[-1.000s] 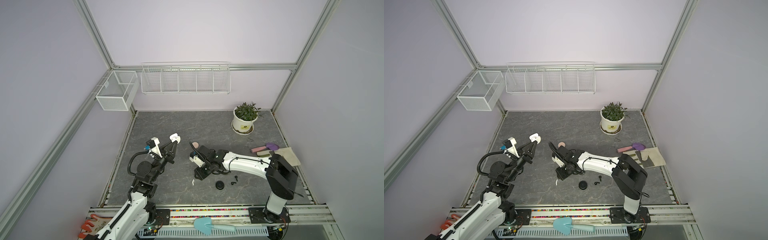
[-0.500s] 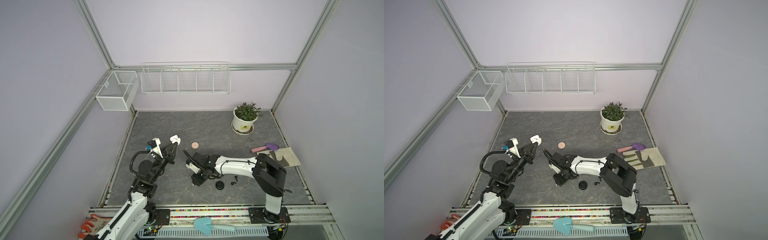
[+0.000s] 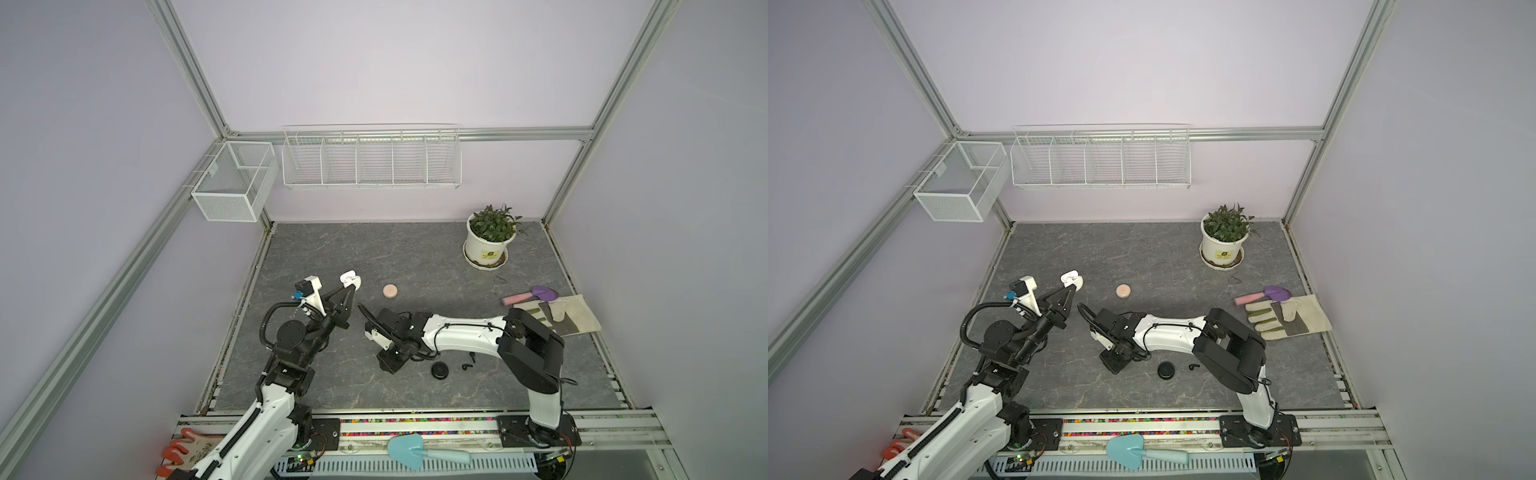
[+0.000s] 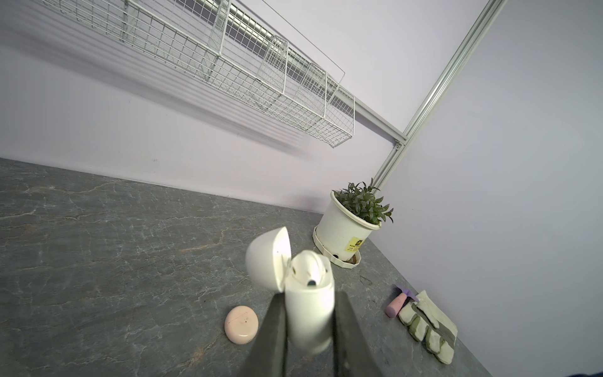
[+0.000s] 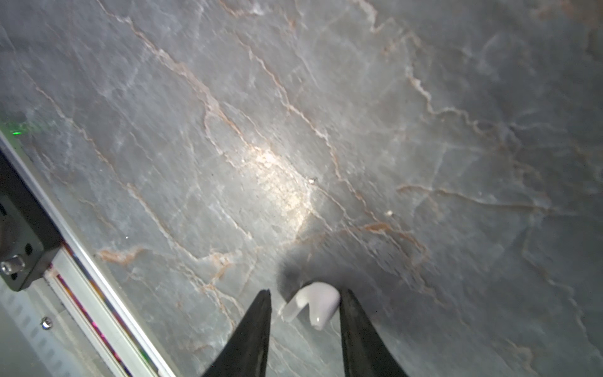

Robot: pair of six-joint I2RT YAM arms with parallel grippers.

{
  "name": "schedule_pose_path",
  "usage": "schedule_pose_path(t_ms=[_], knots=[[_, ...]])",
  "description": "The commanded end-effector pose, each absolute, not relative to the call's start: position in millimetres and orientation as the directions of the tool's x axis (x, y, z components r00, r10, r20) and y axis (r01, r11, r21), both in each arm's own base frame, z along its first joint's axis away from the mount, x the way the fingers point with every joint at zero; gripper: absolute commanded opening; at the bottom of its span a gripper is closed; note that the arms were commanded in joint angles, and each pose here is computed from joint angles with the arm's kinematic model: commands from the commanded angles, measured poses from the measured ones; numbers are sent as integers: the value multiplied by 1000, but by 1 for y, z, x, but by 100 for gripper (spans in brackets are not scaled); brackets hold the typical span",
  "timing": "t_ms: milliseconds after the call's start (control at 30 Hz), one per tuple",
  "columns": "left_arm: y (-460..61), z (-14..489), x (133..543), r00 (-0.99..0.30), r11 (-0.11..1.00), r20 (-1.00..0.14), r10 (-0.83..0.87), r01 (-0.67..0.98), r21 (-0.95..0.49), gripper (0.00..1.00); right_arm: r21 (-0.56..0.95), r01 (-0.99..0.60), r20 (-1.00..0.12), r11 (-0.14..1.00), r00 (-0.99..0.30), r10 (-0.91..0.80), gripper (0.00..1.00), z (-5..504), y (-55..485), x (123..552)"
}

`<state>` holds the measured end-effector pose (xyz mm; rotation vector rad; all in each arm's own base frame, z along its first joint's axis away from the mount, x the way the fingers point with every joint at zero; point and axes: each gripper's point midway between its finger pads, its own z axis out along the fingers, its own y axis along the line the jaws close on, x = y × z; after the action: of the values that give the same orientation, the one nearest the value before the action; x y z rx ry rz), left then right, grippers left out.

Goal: Insert wireless bluetooth earbuds into charging case
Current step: Move the wireless bluetooth earbud to the center of the table.

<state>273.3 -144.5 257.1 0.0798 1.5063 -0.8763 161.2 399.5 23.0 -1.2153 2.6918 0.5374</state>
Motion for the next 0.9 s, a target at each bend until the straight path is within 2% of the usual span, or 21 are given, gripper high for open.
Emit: schedule_pose_path(t_ms=[0, 233, 867], knots=[[-141, 266, 272, -132, 709, -883, -450, 548, -443, 0, 233, -753, -229, 616, -658, -717, 37, 11, 395, 159], [-139, 266, 272, -128, 711, -883, -452, 545, -443, 0, 221, -749, -219, 624, -662, -717, 29, 8, 394, 159], [-136, 268, 270, -119, 715, -883, -454, 542, -441, 0, 159, -742, -238, 651, -669, -705, 22, 12, 384, 165]])
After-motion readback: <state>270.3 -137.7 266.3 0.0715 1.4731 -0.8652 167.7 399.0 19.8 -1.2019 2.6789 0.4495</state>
